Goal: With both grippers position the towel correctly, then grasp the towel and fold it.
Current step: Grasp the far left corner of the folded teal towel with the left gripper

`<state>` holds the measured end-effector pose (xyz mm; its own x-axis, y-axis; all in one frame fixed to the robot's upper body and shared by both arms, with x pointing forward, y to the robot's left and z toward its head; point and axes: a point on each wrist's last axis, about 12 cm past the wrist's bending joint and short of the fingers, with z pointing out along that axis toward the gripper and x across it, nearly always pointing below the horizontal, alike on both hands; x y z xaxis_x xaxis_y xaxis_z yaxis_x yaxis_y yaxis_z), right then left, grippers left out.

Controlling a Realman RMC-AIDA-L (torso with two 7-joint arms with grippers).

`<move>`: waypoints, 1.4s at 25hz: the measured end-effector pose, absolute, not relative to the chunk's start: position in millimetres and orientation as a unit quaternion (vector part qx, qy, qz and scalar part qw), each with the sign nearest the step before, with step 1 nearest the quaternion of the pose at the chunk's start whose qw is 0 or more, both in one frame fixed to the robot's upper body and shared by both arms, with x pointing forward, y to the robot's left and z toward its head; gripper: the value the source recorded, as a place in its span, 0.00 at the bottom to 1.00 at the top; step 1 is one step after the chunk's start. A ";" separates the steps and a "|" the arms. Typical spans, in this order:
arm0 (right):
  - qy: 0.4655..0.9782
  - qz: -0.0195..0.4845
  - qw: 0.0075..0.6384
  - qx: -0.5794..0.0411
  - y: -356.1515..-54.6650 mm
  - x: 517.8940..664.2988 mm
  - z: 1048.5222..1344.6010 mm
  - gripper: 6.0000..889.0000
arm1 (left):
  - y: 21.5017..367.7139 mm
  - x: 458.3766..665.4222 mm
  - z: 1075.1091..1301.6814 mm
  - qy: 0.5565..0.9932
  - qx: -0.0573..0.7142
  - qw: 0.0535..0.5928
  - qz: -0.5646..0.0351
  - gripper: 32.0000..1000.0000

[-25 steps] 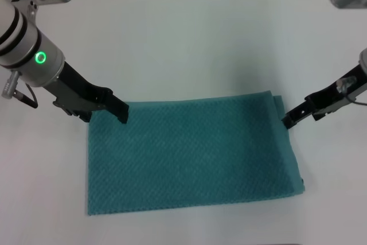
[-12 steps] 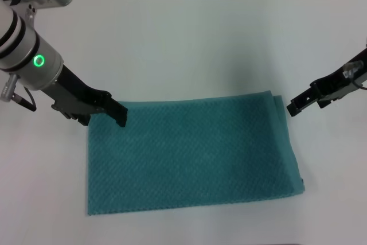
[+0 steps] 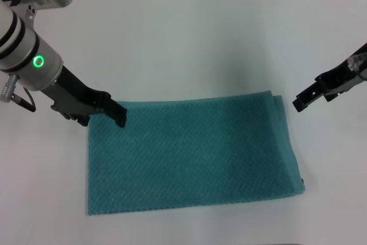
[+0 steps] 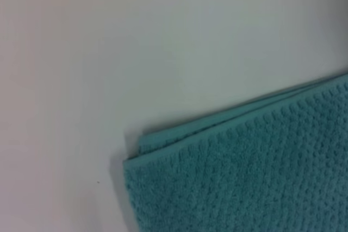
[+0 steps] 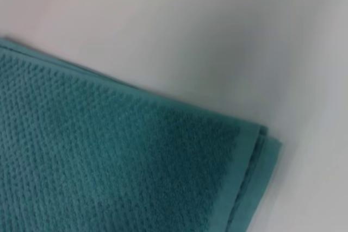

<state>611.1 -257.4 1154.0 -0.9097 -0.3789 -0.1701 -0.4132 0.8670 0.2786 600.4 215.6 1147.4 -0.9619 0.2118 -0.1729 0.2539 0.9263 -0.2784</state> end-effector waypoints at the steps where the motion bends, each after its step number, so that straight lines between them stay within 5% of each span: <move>1: 0.964 0.156 0.054 -0.206 -257.0 611.0 1154.5 0.96 | 215.6 600.4 1147.3 0.979 0.119 0.070 -0.151 0.89; 35: 0.968 0.147 0.061 -0.192 -271.0 614.3 1160.5 0.96 | 219.8 600.3 1136.1 0.983 0.107 0.056 -0.137 0.89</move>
